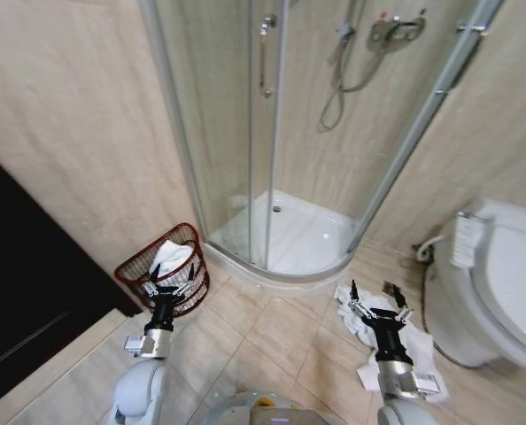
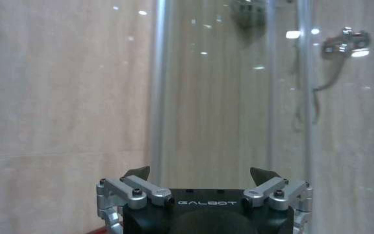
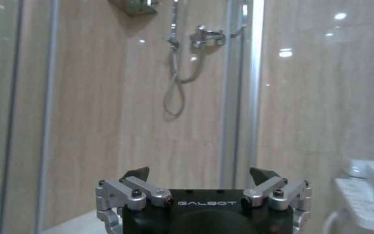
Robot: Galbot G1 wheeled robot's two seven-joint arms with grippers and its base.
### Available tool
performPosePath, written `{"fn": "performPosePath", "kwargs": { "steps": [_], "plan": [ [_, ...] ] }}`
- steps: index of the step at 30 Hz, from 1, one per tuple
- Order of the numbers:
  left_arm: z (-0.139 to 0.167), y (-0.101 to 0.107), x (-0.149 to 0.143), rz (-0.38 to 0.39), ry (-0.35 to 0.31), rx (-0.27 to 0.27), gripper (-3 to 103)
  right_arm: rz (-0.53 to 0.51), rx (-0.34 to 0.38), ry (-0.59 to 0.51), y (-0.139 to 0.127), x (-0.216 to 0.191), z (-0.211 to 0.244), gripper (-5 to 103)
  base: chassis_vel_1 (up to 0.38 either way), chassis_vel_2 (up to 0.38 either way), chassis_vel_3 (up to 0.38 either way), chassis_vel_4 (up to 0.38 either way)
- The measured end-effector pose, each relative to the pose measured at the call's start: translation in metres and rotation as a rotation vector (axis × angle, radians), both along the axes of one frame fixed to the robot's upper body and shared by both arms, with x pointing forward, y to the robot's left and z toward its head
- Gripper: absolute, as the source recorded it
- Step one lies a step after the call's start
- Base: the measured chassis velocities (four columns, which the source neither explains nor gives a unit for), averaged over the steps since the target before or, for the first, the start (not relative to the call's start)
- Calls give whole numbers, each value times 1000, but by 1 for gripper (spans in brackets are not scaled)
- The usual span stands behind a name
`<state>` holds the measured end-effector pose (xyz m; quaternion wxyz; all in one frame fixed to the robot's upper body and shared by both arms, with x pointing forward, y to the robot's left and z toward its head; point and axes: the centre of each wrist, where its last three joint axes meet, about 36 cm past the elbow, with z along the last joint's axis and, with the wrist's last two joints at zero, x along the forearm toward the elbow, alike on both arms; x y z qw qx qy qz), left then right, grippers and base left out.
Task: Discard the used towel into the hamper.
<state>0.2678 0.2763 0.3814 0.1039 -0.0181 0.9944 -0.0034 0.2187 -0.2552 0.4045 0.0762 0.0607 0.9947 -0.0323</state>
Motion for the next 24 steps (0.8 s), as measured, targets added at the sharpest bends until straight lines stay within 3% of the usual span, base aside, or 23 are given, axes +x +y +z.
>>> {"fn": "performPosePath", "kwargs": {
  "steps": [24],
  "plan": [
    [-4, 1, -2, -3, -1, 11, 100, -9, 1, -4, 0, 0, -3, 100, -4, -4, -5, -5]
  ]
}}
